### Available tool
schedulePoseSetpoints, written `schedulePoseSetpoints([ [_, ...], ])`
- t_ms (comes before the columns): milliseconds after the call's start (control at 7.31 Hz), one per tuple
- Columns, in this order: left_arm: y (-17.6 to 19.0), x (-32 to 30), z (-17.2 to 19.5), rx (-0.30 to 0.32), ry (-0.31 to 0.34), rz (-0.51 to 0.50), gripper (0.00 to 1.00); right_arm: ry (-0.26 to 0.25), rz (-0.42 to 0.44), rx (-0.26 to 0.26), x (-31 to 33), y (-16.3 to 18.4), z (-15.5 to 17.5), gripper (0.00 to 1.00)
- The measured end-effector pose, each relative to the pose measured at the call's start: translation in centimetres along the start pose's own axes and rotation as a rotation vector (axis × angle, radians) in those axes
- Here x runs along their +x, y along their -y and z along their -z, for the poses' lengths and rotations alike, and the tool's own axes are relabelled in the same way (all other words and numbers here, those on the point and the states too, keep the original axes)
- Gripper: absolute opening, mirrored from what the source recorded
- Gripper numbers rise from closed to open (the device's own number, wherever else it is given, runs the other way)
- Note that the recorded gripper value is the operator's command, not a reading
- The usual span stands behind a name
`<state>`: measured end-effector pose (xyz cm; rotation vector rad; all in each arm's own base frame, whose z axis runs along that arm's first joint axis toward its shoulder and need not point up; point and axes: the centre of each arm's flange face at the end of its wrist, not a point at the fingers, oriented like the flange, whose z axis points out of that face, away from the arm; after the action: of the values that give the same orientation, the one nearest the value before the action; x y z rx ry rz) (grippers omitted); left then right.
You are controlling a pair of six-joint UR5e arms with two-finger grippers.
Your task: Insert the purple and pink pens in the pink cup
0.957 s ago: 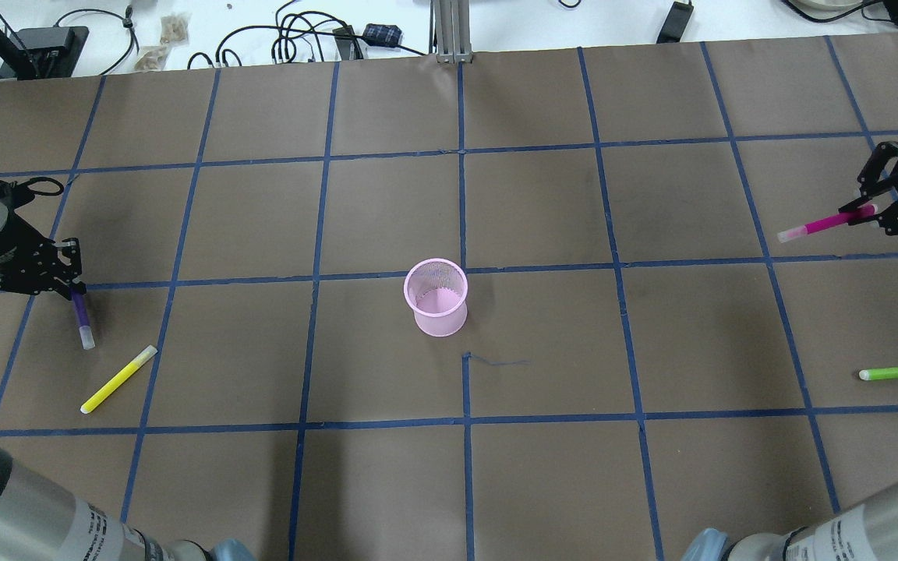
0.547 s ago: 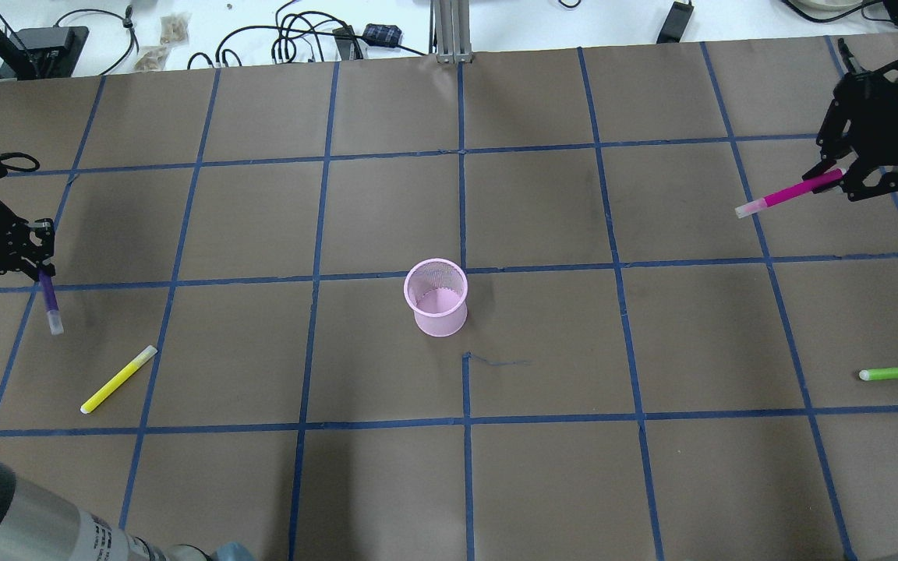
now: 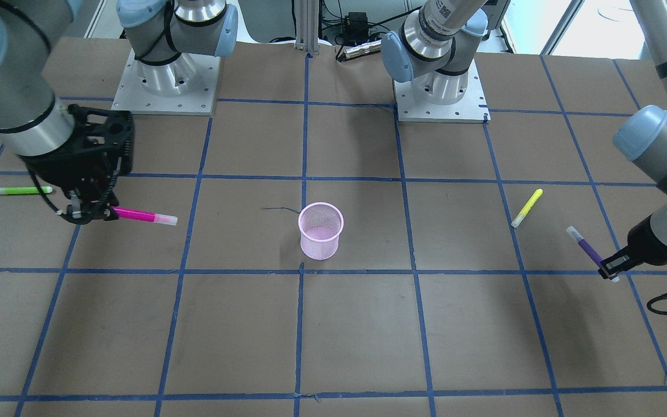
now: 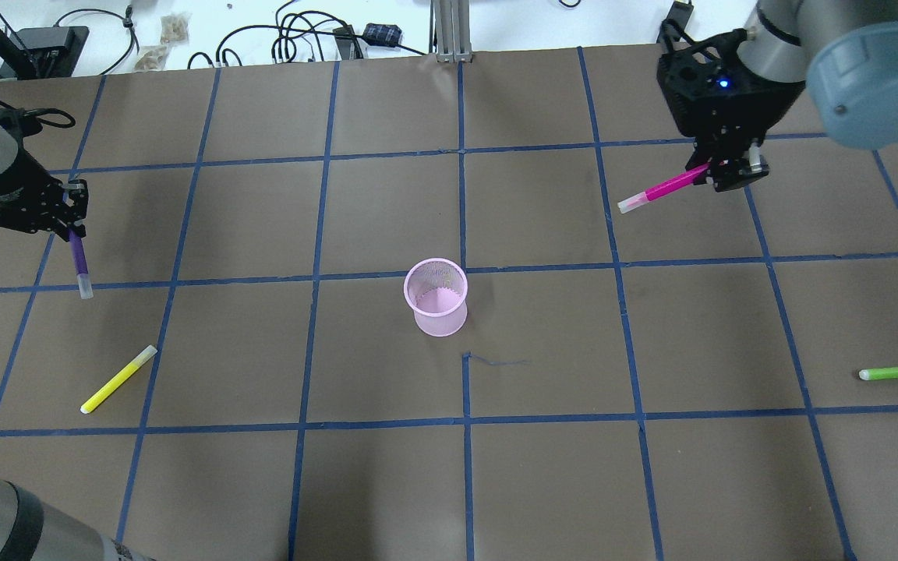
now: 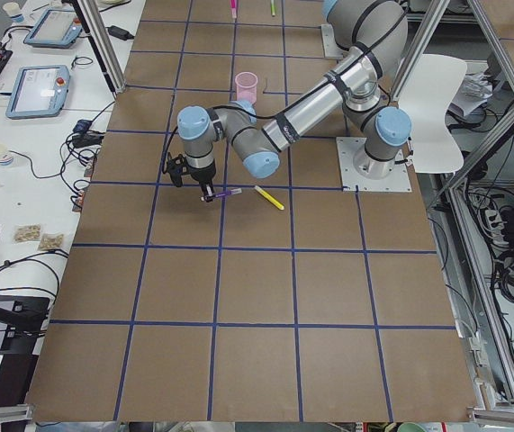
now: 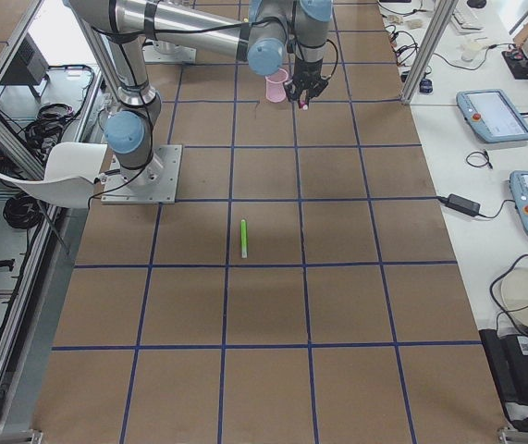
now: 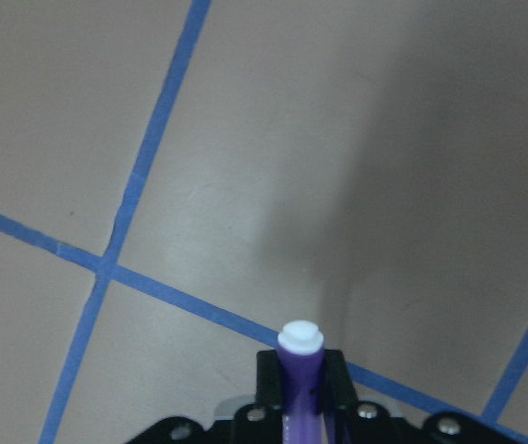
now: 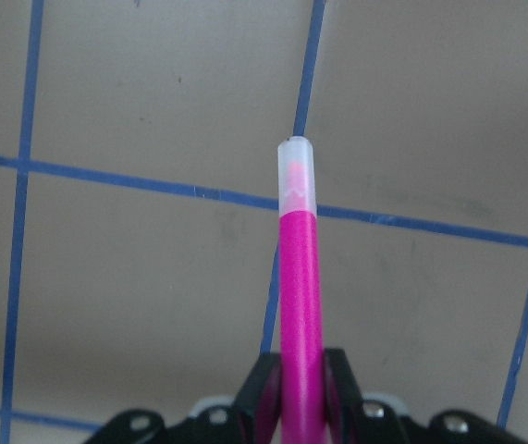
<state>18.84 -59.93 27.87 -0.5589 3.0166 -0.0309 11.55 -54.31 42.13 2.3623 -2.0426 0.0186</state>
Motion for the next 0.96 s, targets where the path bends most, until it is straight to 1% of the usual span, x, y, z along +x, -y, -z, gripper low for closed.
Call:
schedulePoseSetpoints([
  [137, -0.2, 0.9, 0.9, 0.017, -0.023, 0.004, 0.0, -0.018, -0.031, -0.027, -0.1, 5.4, 0.3, 0.02],
  [274, -0.2, 1.3, 1.4, 0.025, -0.032, 0.008, 0.0, -0.035, -0.074, -0.044, -0.3, 10.0, 0.0, 0.03],
  [410, -0.3, 1.4, 1.6, 0.029, -0.036, 0.01, 0.0, -0.052, -0.129, -0.053, -0.7, 14.3, -0.8, 0.03],
  [547, -0.3, 1.5, 1.7, 0.031, -0.038, 0.01, 0.0, -0.066, -0.162, -0.073, -1.2, 17.8, -1.7, 0.03],
  [684, -0.4, 1.5, 1.7, 0.032, -0.04, 0.008, 0.0, -0.083, -0.174, -0.112, -1.7, 21.0, -3.1, 0.03],
  [957, -0.5, 1.7, 1.9, 0.035, -0.042, 0.006, 0.0, -0.105, -0.141, -0.197, -2.8, 26.8, -6.8, 0.03],
])
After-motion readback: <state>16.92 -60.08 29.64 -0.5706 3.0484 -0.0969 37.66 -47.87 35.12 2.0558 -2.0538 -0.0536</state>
